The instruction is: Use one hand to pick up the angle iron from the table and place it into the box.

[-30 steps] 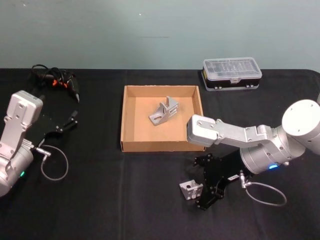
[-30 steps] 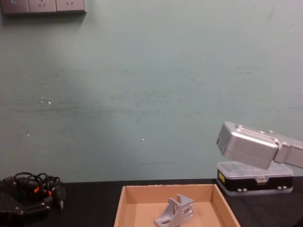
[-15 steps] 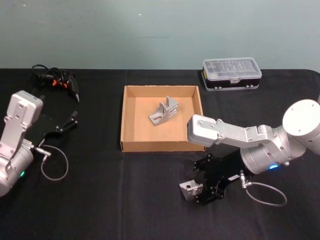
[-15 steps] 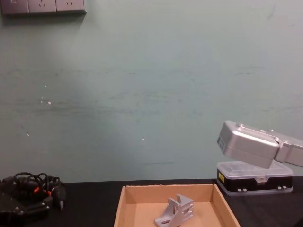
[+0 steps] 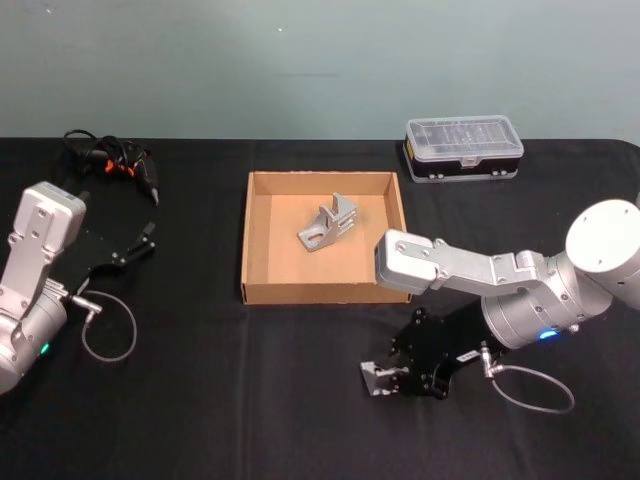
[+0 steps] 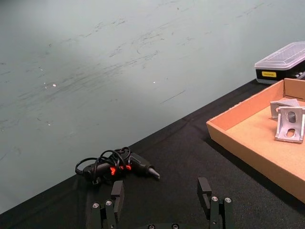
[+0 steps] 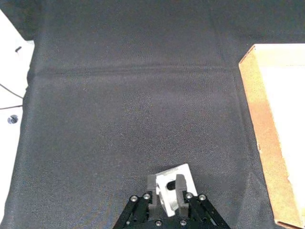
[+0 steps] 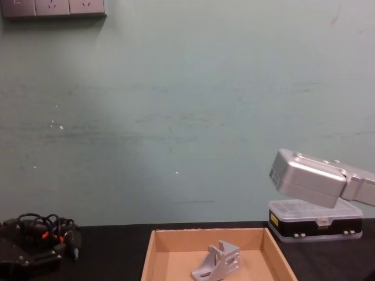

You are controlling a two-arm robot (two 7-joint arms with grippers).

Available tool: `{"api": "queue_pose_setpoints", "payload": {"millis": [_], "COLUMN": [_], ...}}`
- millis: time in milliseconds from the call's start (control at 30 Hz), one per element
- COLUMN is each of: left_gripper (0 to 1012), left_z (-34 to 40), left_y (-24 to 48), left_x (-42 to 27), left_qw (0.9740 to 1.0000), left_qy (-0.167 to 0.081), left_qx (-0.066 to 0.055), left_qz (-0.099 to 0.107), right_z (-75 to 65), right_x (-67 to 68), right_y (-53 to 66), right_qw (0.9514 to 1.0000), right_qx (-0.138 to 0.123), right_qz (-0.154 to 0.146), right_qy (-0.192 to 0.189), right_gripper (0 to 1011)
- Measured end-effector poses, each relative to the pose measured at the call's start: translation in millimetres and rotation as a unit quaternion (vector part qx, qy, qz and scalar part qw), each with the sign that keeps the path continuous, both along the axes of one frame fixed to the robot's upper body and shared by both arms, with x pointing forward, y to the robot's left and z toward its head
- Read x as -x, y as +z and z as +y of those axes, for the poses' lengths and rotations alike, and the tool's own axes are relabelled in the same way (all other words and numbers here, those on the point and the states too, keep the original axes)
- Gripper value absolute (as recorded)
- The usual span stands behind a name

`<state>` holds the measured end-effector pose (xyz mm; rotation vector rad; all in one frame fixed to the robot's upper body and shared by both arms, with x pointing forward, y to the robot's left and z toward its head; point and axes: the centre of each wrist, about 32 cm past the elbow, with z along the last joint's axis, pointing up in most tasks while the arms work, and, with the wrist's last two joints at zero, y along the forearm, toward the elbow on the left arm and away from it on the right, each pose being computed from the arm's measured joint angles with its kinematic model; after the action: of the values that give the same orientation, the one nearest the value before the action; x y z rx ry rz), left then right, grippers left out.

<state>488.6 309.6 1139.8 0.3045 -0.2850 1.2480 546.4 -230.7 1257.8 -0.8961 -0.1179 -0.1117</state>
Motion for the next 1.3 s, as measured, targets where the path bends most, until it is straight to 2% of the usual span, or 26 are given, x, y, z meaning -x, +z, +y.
{"api": "queue_pose_setpoints", "payload": {"millis": [33,100,233,667,867,967,1000,1033,1133,1300], "left_gripper": [1011,1011,1011,1012,1011,1011,1011,1011,1011,1011], "left_z": [0.0,0.0,0.0,0.0,0.0,0.0,0.0,0.0,0.0,0.0], "left_y": [0.0,0.0,0.0,0.0,0.0,0.0,0.0,0.0,0.0,0.0], "left_x": [0.0,0.0,0.0,0.0,0.0,0.0,0.0,0.0,0.0,0.0], "left_qw": [1.0000,1.0000,1.0000,1.0000,1.0000,1.0000,1.0000,1.0000,1.0000,1.0000], "left_qy": [0.000,0.000,0.000,0.000,0.000,0.000,0.000,0.000,0.000,0.000], "left_qx": [0.000,0.000,0.000,0.000,0.000,0.000,0.000,0.000,0.000,0.000], "left_qz": [0.000,0.000,0.000,0.000,0.000,0.000,0.000,0.000,0.000,0.000], "right_z": [0.0,0.0,0.0,-0.5,-2.2,-4.5,-5.9,-5.9,-8.4,-6.6], "right_x": [0.0,0.0,0.0,-0.1,0.9,1.0,0.1,0.1,-4.7,-13.2], "right_y": [0.0,0.0,0.0,0.2,8.3,11.9,13.4,13.4,13.3,10.8], "right_qw": [1.0000,1.0000,1.0000,1.0000,0.9989,0.9966,0.9947,0.9947,0.9882,0.9797], "right_qx": [0.000,0.000,0.000,-0.004,-0.040,-0.071,-0.089,-0.089,-0.131,-0.167], "right_qz": [0.000,0.000,0.000,0.001,-0.009,-0.019,-0.025,-0.025,-0.034,-0.044], "right_qy": [0.000,0.000,0.000,-0.002,-0.022,-0.036,-0.046,-0.046,-0.072,-0.102], "right_gripper": [251,166,69,58,58,58,58,58,58,58]}}
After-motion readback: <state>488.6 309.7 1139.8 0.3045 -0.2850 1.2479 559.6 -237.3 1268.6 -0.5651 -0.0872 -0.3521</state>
